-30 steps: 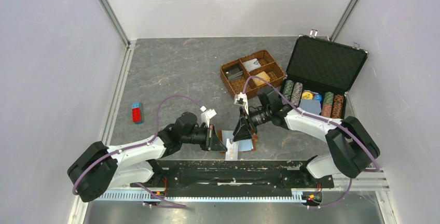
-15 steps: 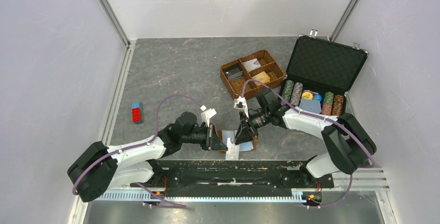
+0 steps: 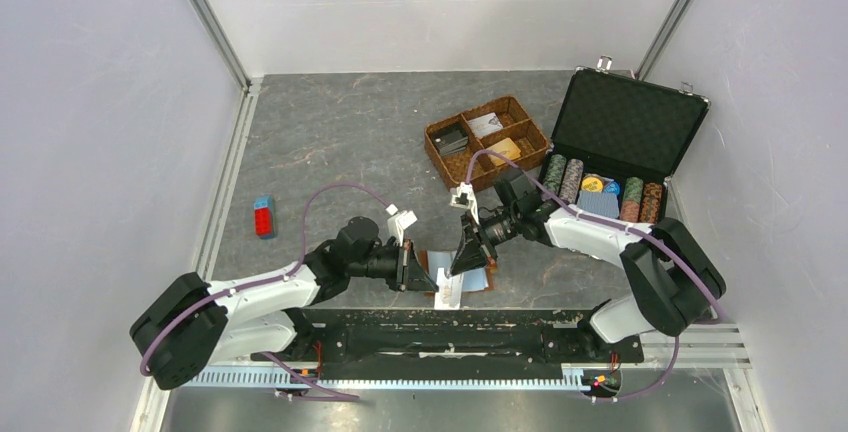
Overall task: Take the credit cards out of the card holder
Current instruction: Place the credit card in the storage box.
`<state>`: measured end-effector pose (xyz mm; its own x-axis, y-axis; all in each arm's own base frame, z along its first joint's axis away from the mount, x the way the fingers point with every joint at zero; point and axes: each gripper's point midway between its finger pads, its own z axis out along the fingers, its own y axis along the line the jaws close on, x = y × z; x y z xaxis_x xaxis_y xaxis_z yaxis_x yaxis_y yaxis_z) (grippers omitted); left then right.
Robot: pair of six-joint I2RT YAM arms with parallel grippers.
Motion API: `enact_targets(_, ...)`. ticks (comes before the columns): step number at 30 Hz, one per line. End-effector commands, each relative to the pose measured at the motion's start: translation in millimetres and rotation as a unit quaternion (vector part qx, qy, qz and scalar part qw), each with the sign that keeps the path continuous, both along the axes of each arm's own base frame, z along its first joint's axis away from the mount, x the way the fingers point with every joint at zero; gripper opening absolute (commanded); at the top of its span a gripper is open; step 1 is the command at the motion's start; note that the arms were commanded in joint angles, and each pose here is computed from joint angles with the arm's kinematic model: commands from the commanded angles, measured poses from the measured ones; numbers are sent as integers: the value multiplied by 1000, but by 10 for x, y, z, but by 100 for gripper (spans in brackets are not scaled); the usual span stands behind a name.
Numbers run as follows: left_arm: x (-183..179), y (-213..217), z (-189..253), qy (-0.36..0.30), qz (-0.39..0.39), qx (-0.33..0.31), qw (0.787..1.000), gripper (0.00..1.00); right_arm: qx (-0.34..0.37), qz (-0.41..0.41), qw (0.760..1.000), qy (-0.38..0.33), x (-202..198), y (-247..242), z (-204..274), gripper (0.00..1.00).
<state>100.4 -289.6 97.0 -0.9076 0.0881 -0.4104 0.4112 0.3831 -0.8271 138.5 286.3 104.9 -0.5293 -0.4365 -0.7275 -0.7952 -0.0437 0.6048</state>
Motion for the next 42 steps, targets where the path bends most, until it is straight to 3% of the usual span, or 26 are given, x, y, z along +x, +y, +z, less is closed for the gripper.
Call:
enact_targets(1, 65, -37, 92, -18, 3, -11, 1000, 8, 31, -7, 999, -37, 128, 89, 239, 0)
enact_targets(4, 112, -25, 111, -26, 12, 0, 1000, 18, 30, -26, 998, -48, 192, 78, 325, 0)
enact_targets(8, 199, 15, 166, -41, 33, 21, 998, 54, 38, -52, 996, -55, 304, 60, 492, 0)
enact_targets(10, 263, 65, 170, -50, 49, 43, 997, 67, 42, -67, 995, -58, 377, 34, 584, 0)
enact_targets(13, 396, 217, 163, -63, 86, 108, 988, 78, 43, -100, 992, -62, 526, -22, 710, 0)
enact_targets(15, 442, 257, 277, -81, 93, 117, 985, 98, 39, -122, 989, -67, 641, -75, 757, 0)
enact_targets(25, 765, 825, 921, -197, 200, 198, 939, 100, -8, -251, 966, -62, 1377, -376, 720, 0)
enact_targets(29, 787, 1055, 1122, -232, 215, 232, 920, 100, -31, -334, 938, -85, 1906, -531, 832, 0)
enact_targets(34, 823, 1310, 1070, -256, 237, 276, 896, 100, -47, -432, 895, -98, 2596, -809, 1007, 0)
enact_targets(42, 825, 1335, 1153, -268, 251, 257, 894, 100, -60, -557, 819, -124, 3497, -1235, 1168, 0)
